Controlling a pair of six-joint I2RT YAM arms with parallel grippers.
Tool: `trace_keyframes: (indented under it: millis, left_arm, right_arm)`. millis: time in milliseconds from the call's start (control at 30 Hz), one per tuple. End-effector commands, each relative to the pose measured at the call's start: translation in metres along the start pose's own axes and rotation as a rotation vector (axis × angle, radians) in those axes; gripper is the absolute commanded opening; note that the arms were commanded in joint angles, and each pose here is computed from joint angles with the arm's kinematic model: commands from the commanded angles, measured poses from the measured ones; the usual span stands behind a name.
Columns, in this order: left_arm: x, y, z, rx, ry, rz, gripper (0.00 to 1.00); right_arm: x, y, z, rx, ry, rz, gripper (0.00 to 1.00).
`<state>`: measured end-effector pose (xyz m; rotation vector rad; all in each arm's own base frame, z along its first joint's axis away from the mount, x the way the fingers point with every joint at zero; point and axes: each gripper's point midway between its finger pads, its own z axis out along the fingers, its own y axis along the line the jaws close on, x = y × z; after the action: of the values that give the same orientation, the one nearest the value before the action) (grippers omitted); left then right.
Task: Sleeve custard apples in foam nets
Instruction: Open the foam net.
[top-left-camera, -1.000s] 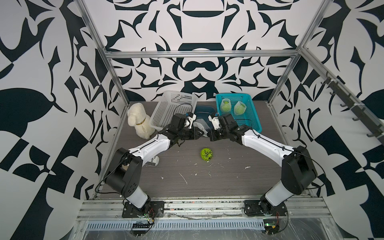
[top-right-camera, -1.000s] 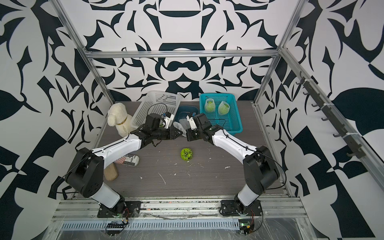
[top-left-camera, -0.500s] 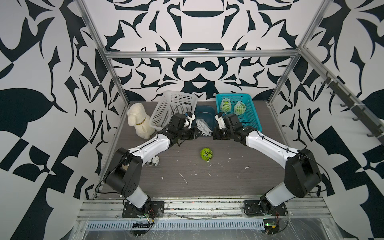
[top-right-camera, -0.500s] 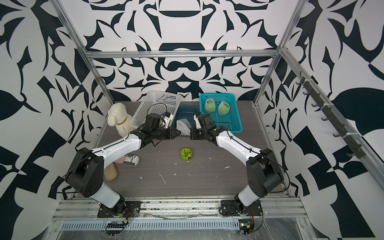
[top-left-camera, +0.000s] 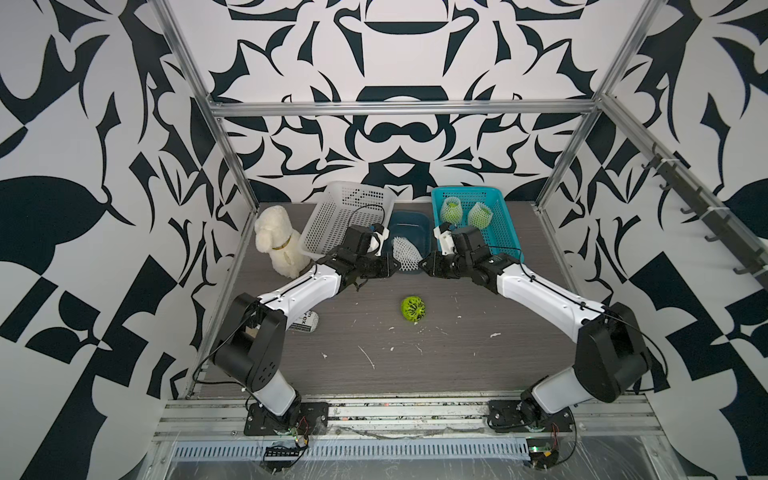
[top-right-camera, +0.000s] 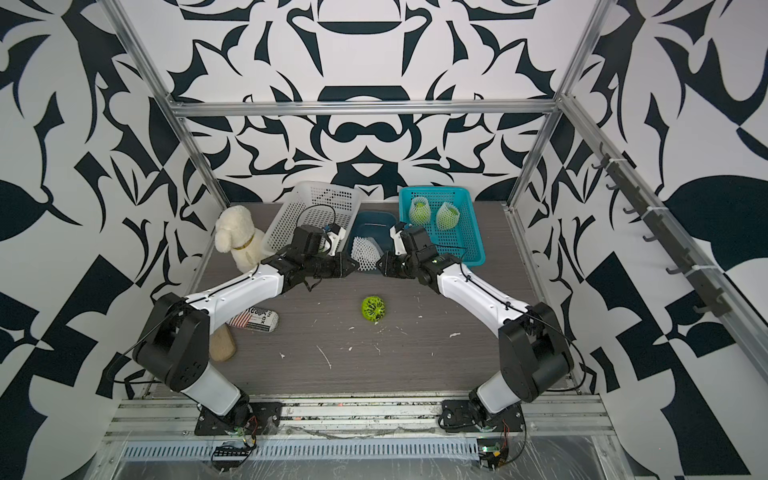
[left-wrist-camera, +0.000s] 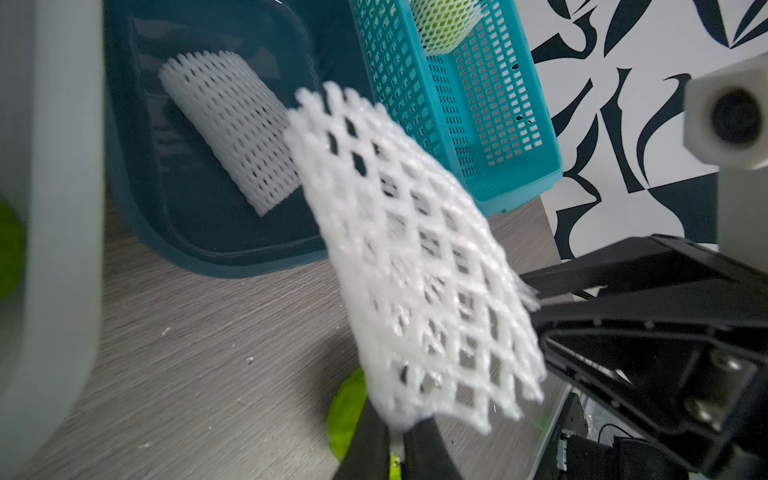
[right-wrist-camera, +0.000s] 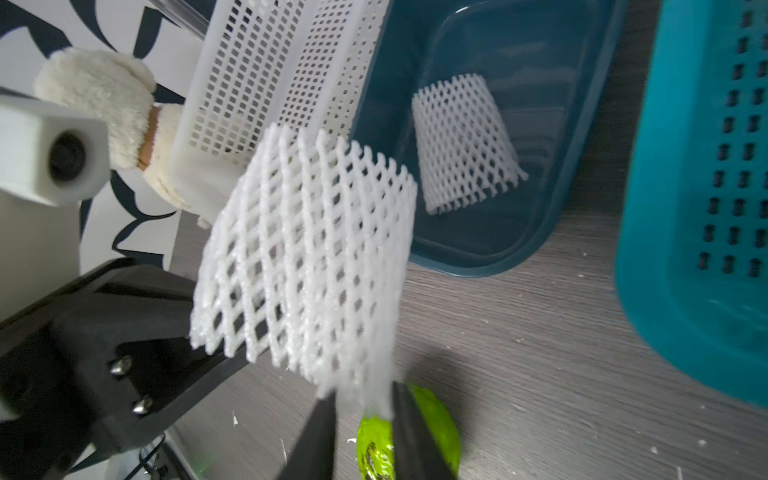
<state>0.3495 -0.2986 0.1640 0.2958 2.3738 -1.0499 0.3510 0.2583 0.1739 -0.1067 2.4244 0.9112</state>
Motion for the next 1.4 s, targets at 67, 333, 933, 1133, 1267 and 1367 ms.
trace_keyframes:
  millis: [67, 333, 933, 1133, 1267, 1367]
  left_arm:
    - [-0.006, -0.002, -0.001, -0.003, 0.008, 0.020, 0.11]
    - [-0.004, -0.004, 0.000, -0.006, 0.051, 0.018, 0.11]
    - [0.009, -0.022, -0.002, 0.054, 0.119, 0.054, 0.12]
    - [0.013, -0.023, -0.001, 0.065, 0.134, 0.051, 0.10]
    - [0.019, -0.017, -0.002, 0.039, 0.155, 0.040, 0.06]
    - [0.022, -0.004, -0.002, -0.027, 0.160, 0.033, 0.05]
  right_arm:
    - [-0.006, 0.019, -0.010, -0.064, -0.029, -0.073, 0.68]
    - [-0.004, 0.029, -0.011, 0.036, -0.034, -0.281, 0.89]
    - [-0.014, 0.015, 0.013, 0.095, -0.052, -0.315, 0.66]
    - [-0.023, 0.009, 0.016, 0.134, -0.091, -0.317, 0.48]
    - [-0.032, 0.003, 0.011, 0.186, -0.123, -0.334, 0.13]
    - [-0.033, -0.003, 0.007, 0.228, -0.131, -0.338, 0.00]
